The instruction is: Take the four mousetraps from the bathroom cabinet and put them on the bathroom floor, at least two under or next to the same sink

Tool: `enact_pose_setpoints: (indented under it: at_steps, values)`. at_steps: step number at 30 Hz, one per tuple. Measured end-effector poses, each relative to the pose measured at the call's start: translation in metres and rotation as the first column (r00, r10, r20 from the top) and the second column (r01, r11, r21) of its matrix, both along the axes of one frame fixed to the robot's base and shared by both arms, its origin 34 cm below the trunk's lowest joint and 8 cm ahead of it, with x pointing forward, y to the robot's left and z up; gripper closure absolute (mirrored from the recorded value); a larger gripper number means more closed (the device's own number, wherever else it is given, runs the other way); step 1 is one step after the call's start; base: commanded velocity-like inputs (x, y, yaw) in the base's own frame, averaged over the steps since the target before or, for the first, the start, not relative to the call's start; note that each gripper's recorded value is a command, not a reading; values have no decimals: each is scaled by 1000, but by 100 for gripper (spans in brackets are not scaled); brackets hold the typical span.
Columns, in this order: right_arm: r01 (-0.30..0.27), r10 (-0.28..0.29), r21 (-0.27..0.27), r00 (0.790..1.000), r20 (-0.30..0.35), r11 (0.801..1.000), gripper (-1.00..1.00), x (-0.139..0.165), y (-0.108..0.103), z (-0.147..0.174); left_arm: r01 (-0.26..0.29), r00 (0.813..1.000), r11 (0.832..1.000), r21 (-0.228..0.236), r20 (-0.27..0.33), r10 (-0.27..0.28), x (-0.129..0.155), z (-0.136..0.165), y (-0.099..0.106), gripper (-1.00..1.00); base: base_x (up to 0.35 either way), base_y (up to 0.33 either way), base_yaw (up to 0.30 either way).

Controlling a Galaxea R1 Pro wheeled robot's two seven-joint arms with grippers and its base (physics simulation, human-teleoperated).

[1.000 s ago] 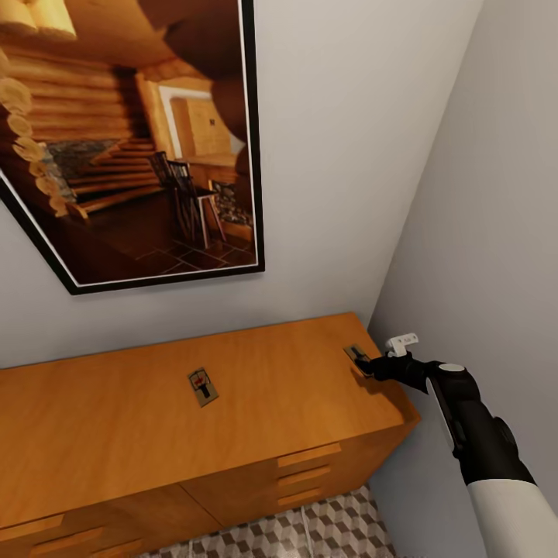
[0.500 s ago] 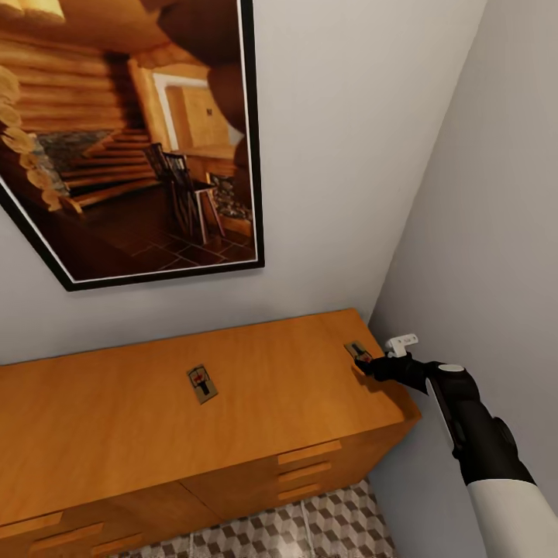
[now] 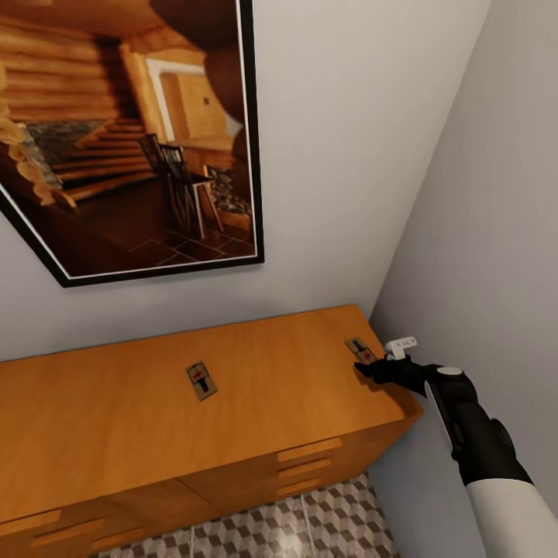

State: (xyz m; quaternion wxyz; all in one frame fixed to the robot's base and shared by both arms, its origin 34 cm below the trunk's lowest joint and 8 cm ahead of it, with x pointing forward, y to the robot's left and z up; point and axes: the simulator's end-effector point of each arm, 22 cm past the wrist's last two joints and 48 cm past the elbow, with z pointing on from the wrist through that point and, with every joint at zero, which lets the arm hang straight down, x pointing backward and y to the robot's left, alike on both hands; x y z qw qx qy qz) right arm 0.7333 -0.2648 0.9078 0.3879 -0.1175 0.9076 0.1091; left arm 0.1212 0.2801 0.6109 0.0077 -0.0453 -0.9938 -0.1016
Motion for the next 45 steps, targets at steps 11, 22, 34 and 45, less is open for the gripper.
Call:
enact_pose_setpoints:
  at_steps: [11,22,34,45]
  values:
    - [-2,2,-2,1000,-2,1000,-100,0,0,-5,0,1000,1000,1,-7,0,-3,0,1,-100,0,0,0]
    - [-3,3,-2,1000,-3,1000,-100,0,0,-5,0,1000,1000,2,-8,0,-3,0,1,-100,0,0,0]
    - [-2,2,-7,1000,-1,1000,-100,0,-2,-6,0,1000,1000,2,-8,0,-3,0,1,-100,0,0,0]
    - [-18,19,-69,1000,16,997,-100,2,-7,-7,0,1000,1000,2,-9,0,-4,0,1,-100,0,0,0]
